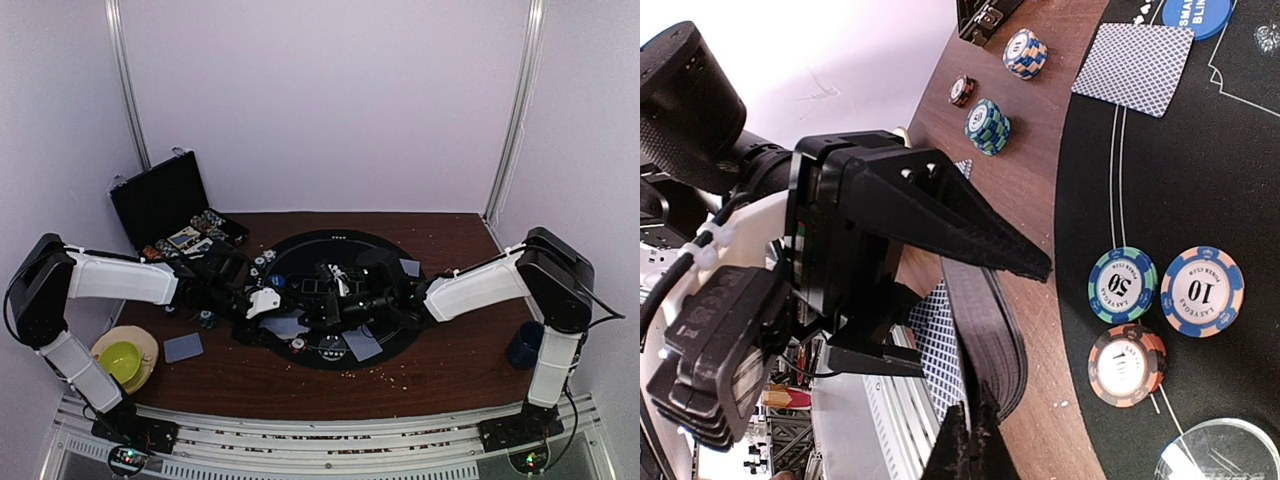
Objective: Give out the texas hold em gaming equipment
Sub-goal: Pick up the poker card from the face-down deck piles.
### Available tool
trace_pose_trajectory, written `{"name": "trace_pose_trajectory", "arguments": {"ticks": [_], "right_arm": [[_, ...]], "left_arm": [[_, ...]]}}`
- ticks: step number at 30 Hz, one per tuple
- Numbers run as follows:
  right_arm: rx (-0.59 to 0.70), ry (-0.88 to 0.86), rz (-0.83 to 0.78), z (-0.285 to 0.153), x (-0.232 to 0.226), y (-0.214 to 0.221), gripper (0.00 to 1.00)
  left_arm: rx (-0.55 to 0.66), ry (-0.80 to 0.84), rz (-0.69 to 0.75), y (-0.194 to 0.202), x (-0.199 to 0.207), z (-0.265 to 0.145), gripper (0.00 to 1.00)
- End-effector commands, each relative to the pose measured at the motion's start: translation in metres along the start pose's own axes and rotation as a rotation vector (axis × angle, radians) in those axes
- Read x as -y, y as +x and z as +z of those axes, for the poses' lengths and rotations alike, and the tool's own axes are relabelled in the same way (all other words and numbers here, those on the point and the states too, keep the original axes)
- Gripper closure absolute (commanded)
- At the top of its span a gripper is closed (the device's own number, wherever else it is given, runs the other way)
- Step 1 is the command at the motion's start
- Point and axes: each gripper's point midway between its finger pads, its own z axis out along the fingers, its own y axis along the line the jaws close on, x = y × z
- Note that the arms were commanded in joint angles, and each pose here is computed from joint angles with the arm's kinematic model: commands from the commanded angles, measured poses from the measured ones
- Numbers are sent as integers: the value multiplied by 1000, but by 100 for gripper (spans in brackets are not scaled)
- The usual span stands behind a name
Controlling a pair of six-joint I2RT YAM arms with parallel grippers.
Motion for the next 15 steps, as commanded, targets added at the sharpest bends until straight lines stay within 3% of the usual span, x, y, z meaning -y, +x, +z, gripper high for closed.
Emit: {"name": "trace_pose_trajectory", "arguments": {"ticks": [1, 15], "right_arm": [[30, -3, -32, -14, -10, -6, 100], [146, 14, -47, -64, -15, -32, 100]], "left_arm": [[-9, -15, 0, 2, -7, 1, 48], [-15, -24, -1, 3, -8, 2, 48]]}}
